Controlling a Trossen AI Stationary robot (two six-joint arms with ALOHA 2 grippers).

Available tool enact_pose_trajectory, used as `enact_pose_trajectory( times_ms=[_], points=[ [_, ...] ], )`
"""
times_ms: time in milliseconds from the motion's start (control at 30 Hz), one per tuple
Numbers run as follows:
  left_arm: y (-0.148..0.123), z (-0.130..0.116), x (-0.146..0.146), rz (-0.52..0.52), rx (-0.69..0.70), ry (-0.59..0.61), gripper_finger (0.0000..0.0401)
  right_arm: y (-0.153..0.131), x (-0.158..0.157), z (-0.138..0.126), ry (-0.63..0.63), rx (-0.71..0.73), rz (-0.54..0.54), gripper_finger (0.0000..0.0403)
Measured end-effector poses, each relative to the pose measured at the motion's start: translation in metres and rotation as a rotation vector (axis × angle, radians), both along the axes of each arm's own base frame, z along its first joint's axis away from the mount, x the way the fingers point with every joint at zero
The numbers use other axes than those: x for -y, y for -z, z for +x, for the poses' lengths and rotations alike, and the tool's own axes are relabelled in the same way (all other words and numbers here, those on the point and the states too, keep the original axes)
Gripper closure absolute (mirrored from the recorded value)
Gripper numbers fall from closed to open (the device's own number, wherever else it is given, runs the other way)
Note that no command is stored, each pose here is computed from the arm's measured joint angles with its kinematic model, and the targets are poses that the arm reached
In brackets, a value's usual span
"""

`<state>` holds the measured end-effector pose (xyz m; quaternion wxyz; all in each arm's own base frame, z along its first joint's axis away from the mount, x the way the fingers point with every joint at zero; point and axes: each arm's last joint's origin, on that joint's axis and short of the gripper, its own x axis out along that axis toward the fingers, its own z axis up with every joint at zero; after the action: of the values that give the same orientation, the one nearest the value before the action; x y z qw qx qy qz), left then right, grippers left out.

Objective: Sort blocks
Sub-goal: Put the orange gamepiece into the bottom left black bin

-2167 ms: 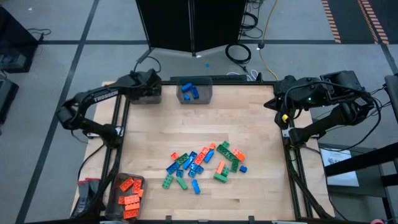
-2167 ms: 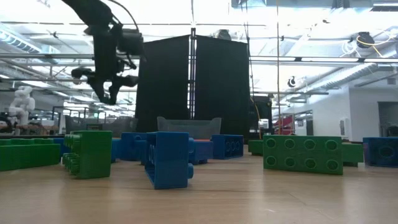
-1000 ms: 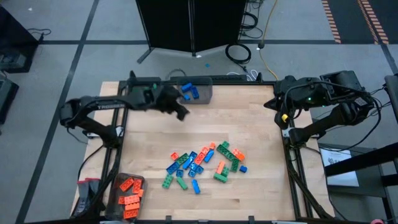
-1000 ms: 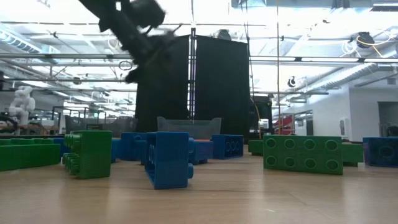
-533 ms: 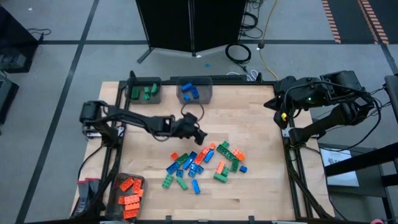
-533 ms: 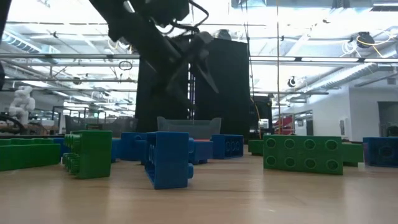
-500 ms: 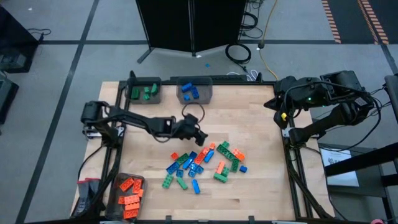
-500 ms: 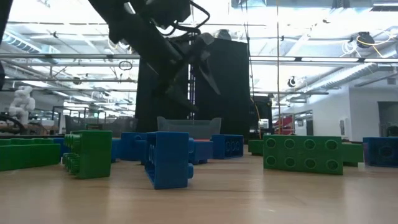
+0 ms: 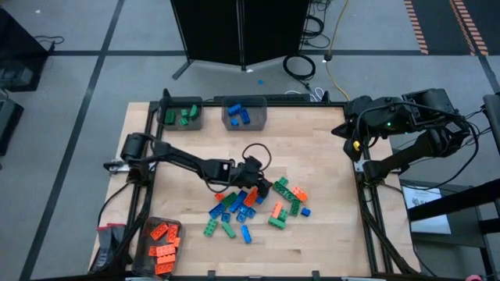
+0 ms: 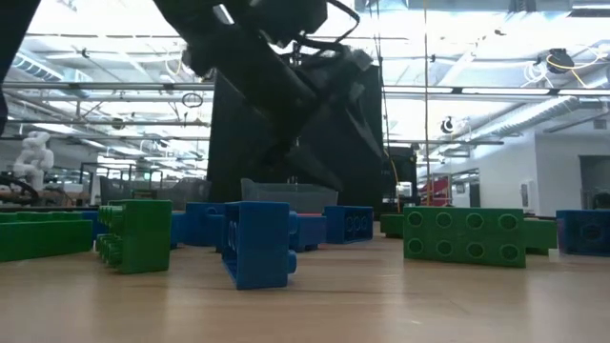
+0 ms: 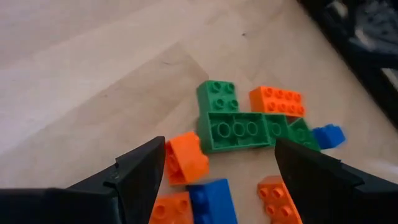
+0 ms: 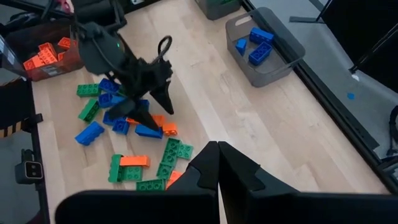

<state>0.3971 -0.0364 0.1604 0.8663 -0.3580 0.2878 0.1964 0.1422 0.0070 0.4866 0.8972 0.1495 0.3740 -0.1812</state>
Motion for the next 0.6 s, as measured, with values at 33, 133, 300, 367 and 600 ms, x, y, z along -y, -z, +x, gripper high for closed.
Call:
enact_pose_trajectory(
  times_ms=[33, 133, 300, 367, 600],
  points=[
    [0.001, 0.003, 0.000, 0.006, -0.020, -0.007, 0.0098, 0.000, 0.000, 0.000, 0.003, 0.001, 0.003, 0.0403],
    [0.008, 0.007, -0.001, 0.034, -0.102, -0.033, 0.0098, 0.000, 0.000, 0.000, 0.004, 0.001, 0.006, 0.0403],
    [0.014, 0.012, 0.000, 0.047, -0.174, -0.037, 0.0098, 0.000, 0.000, 0.000, 0.002, 0.001, 0.007, 0.0403],
    [0.014, 0.017, 0.000, 0.047, -0.162, -0.037, 0.0098, 0.000, 0.000, 0.000, 0.001, 0.001, 0.006, 0.0403],
    [0.017, 0.021, 0.002, 0.035, -0.175, -0.024, 0.0120, 0.000, 0.000, 0.000, -0.001, -0.001, 0.004, 0.0403]
  ],
)
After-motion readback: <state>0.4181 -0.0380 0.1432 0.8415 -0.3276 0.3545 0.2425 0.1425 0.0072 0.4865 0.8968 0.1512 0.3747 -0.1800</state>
